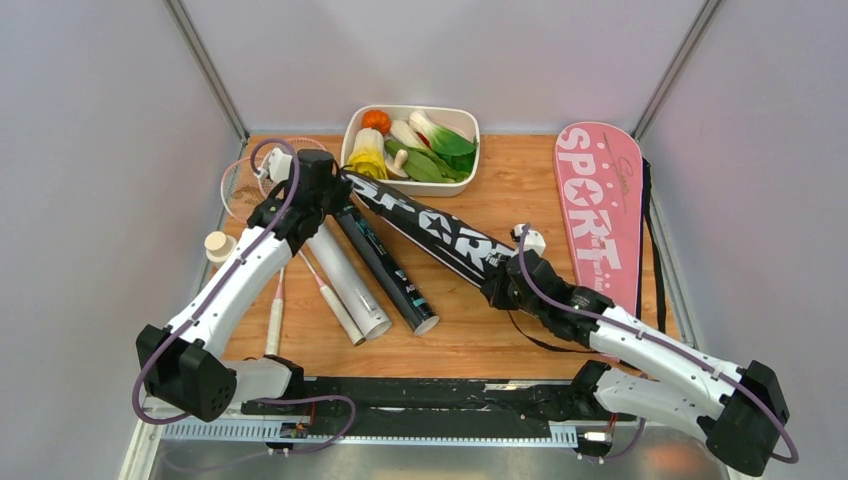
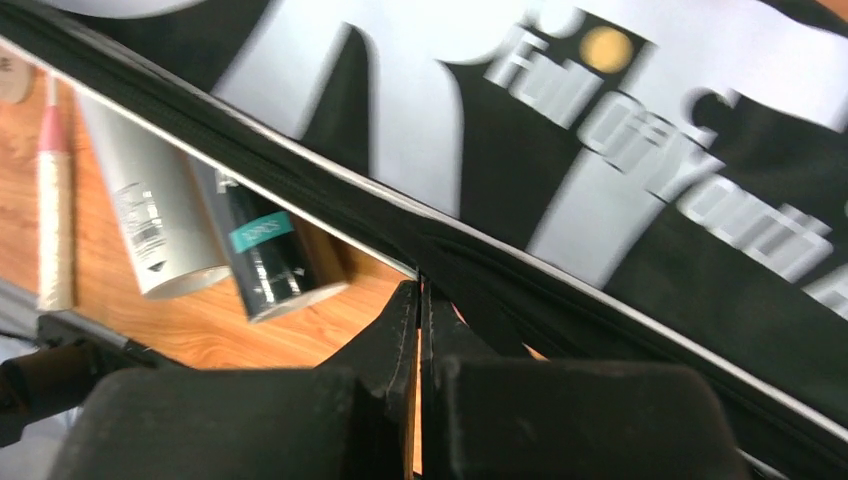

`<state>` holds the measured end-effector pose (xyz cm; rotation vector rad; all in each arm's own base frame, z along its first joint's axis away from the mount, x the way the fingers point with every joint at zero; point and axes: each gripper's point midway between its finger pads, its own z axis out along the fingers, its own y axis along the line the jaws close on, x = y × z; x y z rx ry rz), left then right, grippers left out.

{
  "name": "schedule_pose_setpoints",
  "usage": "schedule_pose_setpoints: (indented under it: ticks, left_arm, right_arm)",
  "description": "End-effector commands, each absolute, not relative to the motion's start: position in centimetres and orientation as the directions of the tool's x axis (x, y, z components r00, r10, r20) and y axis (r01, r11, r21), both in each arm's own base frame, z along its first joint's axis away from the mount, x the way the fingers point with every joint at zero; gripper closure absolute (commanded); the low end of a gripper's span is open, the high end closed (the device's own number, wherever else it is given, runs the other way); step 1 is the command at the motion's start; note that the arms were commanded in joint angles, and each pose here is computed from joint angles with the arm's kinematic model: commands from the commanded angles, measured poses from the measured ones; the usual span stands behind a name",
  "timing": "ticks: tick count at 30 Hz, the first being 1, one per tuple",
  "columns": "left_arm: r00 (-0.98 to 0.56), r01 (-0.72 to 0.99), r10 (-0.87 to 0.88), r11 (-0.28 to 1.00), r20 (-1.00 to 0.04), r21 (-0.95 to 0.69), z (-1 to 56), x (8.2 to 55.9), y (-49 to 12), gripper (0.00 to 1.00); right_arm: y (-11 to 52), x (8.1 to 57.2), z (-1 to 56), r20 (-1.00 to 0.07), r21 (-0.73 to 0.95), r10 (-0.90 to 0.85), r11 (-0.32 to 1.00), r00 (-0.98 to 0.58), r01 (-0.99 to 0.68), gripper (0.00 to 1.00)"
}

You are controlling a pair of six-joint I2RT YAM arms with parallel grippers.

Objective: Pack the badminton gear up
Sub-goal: Zip the racket bag at the center of the board.

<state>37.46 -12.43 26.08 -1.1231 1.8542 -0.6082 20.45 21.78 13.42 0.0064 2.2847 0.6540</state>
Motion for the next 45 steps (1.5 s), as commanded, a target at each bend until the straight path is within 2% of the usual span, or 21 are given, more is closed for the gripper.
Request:
schedule_pose_setpoints:
  ticks: [1,15,25,30,33,40,45]
  left_arm:
    - [0.01,-0.304,-0.88,0.449,-0.475,-0.84,35.0,39.1,-9.3,1.0]
    - [0.124,-0.374,-0.784,0.53,-0.608,-0.761,37.6,38.6,-5.6,1.0]
    - [0.172,-0.431,-0.756,0.519,-0.631,-0.738,38.8,37.8,-3.3,1.0]
    - [0.211,-0.446,-0.746,0.502,-0.632,-0.741,39.4,37.4,-1.7,1.0]
    - [0.212,-0.46,-0.732,0.509,-0.647,-0.727,39.6,37.5,-1.2,1.0]
    - [0.226,-0.493,-0.707,0.51,-0.67,-0.705,39.2,37.6,0.1,1.0]
    - [0.222,-0.501,-0.711,0.504,-0.667,-0.704,39.0,37.8,0.4,1.0]
  right_arm:
    - [15.8,19.6,10.2,-0.636,0.312,0.247,0.949,-0.731,0.049,1.0]
    - [8.4,20.8,13.3,-0.733,0.237,0.397,0.91,-0.552,0.34,1.0]
    - [3.8,21.6,18.6,-0.825,0.234,0.436,0.842,-0.359,0.485,1.0]
    - [0.9,21.3,18.3,-0.878,0.177,0.385,0.815,-0.286,0.552,1.0]
    - [1.4,21.8,18.0,-0.878,0.186,0.377,0.836,-0.294,0.516,1.0]
    - [-0.3,22.6,16.1,-0.846,0.161,0.422,0.785,-0.327,0.599,1.0]
    - [-1.6,23.9,13.3,-0.799,0.21,0.502,0.749,-0.332,0.628,1.0]
